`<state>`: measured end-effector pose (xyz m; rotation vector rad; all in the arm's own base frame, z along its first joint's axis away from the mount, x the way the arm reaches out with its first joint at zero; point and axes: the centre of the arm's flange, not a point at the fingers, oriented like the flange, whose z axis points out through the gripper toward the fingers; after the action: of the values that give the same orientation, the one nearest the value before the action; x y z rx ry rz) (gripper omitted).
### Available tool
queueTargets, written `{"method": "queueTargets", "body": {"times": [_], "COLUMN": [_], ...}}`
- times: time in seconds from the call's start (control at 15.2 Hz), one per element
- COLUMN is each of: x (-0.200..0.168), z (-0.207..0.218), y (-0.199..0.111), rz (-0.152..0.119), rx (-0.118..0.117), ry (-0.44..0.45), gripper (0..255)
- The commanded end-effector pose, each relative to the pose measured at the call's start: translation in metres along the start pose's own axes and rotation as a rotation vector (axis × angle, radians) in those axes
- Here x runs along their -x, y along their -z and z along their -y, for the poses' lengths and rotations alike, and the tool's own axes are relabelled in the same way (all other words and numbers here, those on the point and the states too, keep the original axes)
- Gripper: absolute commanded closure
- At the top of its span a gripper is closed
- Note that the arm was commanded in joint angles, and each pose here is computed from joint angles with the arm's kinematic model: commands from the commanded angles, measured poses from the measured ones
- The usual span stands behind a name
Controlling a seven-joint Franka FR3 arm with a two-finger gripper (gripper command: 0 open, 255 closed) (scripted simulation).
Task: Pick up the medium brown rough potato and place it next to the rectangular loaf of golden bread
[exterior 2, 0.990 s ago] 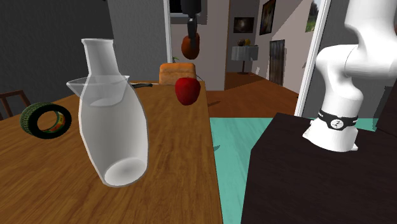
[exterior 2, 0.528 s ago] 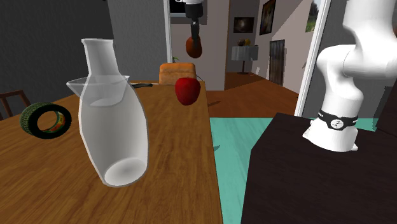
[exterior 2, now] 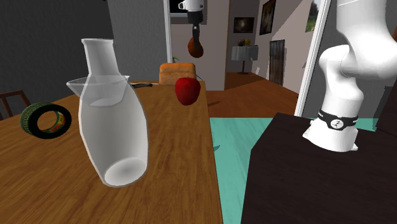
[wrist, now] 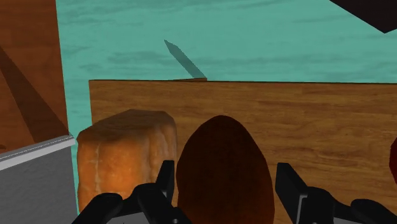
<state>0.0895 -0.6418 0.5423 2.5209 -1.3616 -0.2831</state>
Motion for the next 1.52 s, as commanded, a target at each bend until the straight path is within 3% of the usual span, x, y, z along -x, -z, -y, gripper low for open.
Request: {"method": "queueTargets", "body": {"times": [0.0, 0.13, 1.45], "x": [0.001, 0.001, -0.004], "z": [-0.025, -0.044, -0.01], "y": [-0.007, -0.013, -0.113], "rz": [-0.001, -0.001, -0.001], "rx": [0.0, 0.0, 0.0], "ry": [0.002, 0.002, 0.002], "gripper": [255, 255, 255]}}
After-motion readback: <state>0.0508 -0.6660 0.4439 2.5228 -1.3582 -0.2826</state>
